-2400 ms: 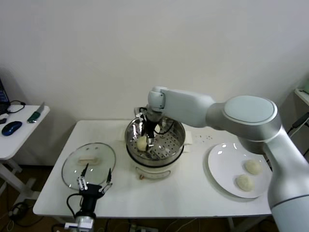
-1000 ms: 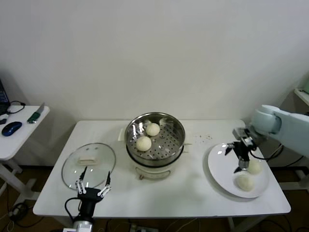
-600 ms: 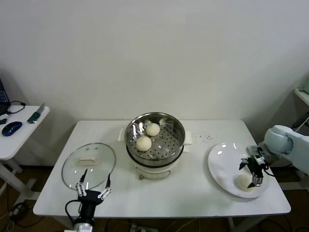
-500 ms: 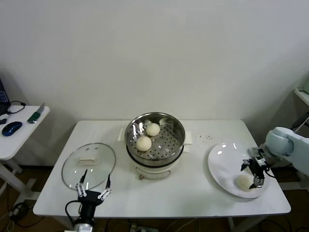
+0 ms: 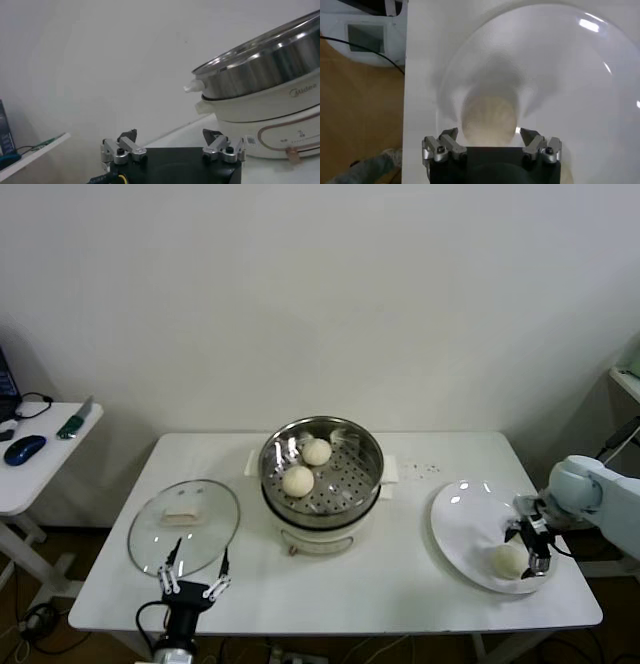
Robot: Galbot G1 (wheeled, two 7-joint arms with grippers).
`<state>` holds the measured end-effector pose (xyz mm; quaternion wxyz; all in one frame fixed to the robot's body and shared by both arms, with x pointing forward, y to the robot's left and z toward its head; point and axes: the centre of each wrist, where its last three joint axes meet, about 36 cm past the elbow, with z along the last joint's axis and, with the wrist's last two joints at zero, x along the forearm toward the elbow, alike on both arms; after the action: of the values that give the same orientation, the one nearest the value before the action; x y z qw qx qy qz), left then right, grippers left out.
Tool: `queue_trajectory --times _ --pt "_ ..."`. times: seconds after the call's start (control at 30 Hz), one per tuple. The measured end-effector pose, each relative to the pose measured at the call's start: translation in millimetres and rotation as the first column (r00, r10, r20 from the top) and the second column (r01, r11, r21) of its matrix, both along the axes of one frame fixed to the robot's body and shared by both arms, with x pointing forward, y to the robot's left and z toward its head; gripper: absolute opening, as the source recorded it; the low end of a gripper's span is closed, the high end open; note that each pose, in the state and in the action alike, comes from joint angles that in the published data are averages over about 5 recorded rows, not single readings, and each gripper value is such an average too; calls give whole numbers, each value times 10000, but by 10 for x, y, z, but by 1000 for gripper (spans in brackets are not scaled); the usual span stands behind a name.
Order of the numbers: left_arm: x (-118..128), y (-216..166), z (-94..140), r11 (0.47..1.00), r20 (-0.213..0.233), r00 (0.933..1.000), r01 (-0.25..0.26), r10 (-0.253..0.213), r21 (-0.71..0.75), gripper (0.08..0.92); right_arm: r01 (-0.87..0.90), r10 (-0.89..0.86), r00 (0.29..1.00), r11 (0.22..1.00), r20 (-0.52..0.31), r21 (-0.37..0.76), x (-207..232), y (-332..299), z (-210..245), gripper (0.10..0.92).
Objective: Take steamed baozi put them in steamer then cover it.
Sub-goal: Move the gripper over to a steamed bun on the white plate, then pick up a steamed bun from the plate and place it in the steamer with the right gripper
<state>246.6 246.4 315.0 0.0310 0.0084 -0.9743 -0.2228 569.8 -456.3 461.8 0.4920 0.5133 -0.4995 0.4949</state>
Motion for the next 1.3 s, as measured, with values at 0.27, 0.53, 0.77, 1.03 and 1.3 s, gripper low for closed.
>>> queue_trajectory --times 0.27,0.53,0.77,1.03,1.3 --pt "20 -6 -8 10000 -1 10000 9 -9 1 823 -97 97 9999 9999 -86 -26 48 64 -92 793" --pt "34 -16 -15 10000 -21 10000 34 -34 -1 823 -152 151 9998 9999 -151 -32 71 69 -107 702" --pt "38 -19 -12 10000 -26 10000 56 -56 5 823 -515 516 9986 9987 -108 64 138 140 -13 677" --pt "32 -23 12 9999 -5 9999 105 -105 31 823 -2383 2382 9704 9712 408 -29 513 499 545 679" --pt "5 -21 19 9999 -26 9999 97 -97 33 823 -5346 5406 8314 8413 1282 -803 1043 1287 1591 685"
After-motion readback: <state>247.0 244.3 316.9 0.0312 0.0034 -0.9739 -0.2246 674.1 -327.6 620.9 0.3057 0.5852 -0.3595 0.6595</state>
